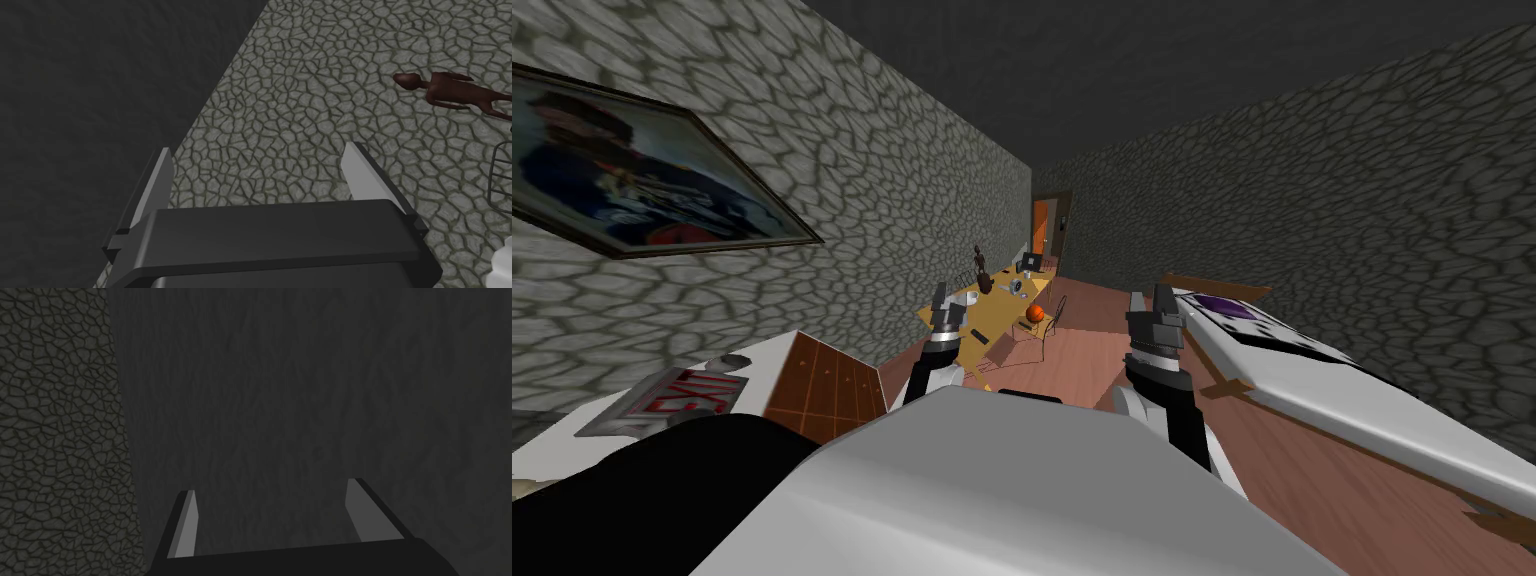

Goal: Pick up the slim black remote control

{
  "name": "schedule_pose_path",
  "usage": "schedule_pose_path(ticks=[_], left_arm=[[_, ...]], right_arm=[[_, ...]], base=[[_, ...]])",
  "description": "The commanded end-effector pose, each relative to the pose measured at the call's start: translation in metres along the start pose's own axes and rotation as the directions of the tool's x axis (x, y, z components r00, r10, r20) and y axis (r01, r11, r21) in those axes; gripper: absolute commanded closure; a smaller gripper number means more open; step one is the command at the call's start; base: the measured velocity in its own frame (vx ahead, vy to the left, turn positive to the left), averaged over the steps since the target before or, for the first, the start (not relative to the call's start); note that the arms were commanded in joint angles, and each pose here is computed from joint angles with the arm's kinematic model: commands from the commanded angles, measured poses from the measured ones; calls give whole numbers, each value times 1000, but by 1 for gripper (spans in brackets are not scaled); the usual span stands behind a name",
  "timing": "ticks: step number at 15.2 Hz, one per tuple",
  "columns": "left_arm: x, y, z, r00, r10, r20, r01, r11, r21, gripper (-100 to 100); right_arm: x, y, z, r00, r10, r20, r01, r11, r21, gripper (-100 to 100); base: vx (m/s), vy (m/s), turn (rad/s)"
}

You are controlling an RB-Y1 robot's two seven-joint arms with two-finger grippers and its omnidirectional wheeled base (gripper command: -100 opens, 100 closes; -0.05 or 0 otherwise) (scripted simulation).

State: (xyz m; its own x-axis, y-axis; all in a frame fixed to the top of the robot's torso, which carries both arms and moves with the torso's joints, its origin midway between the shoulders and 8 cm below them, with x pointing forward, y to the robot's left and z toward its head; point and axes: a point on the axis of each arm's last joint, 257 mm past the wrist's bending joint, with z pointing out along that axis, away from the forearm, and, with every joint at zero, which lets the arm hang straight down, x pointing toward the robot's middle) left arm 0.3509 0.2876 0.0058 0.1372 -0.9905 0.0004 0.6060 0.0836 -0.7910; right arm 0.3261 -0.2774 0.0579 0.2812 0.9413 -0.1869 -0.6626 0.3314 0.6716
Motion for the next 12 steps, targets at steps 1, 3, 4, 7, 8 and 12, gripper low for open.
schedule_pose_path(ticks=[1,3,4,7,8,12], left_arm=[[0,12,-2,999,19,-28,-20,999,-38,-100],[-2,29,-6,998,37,-47,-41,995,-94,-100],[-2,29,-6,998,37,-47,-41,995,-94,-100],[-7,52,-12,996,56,-63,-66,983,-169,-100],[-11,66,-16,995,66,-69,-79,974,-213,-100],[-21,96,-28,993,85,-80,-106,944,-311,-100]], right_arm=[[0,0,0,1000,0,0,0,1000,0,0],[0,0,0,1000,0,0,0,1000,0,0],[0,0,0,1000,0,0,0,1000,0,0],[0,0,0,1000,0,0,0,1000,0,0],[0,0,0,1000,0,0,0,1000,0,0],[0,0,0,1000,0,0,0,1000,0,0]], base=[[9,2,-69],[24,10,-128],[29,17,-60],[32,18,-107],[30,17,-97],[27,16,-101]])
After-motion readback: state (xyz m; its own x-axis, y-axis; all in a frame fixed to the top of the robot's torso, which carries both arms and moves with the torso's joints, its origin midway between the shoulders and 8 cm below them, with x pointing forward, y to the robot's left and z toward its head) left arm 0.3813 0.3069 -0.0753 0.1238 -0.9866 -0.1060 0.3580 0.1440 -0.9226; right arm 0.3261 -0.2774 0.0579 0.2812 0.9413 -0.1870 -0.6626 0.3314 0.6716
